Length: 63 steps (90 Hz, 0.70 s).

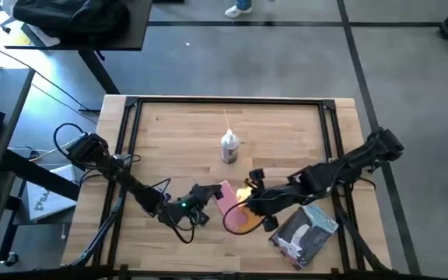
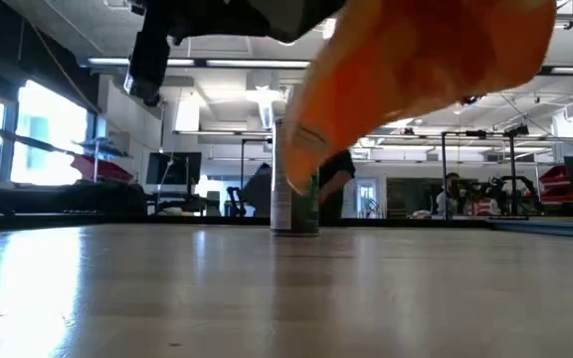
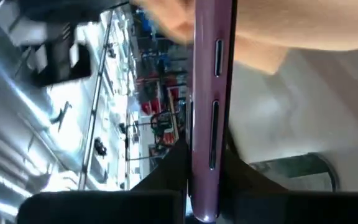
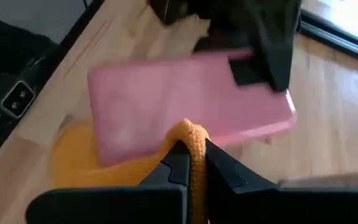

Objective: Apply microfiber cloth
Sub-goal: Wipe the phone with the microfiber towel

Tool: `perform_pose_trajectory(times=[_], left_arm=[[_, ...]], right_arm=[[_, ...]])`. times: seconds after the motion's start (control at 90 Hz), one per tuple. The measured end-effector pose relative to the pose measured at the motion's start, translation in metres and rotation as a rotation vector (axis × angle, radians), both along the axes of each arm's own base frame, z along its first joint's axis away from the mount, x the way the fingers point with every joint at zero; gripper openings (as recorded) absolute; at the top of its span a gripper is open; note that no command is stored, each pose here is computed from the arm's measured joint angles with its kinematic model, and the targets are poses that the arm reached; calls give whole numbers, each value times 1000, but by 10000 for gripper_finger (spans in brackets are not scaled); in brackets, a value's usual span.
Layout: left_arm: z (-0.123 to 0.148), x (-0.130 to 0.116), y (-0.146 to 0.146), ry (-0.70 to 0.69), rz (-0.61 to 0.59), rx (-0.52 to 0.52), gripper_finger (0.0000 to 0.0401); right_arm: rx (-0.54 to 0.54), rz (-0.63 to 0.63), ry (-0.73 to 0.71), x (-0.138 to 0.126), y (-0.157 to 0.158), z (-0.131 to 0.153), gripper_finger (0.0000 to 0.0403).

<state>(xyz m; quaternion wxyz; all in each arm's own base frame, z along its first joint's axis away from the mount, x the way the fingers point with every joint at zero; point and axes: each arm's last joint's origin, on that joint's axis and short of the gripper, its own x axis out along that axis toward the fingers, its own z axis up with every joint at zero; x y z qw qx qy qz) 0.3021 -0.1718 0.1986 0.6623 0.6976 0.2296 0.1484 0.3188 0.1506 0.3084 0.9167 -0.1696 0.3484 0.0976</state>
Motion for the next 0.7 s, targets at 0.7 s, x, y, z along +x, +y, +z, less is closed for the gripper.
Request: perform_pose_trajectory(times=[0.7], left_arm=[[-8, 13, -11, 5, 27, 17, 17]], right_arm=[[146, 185, -11, 54, -4, -43, 0]])
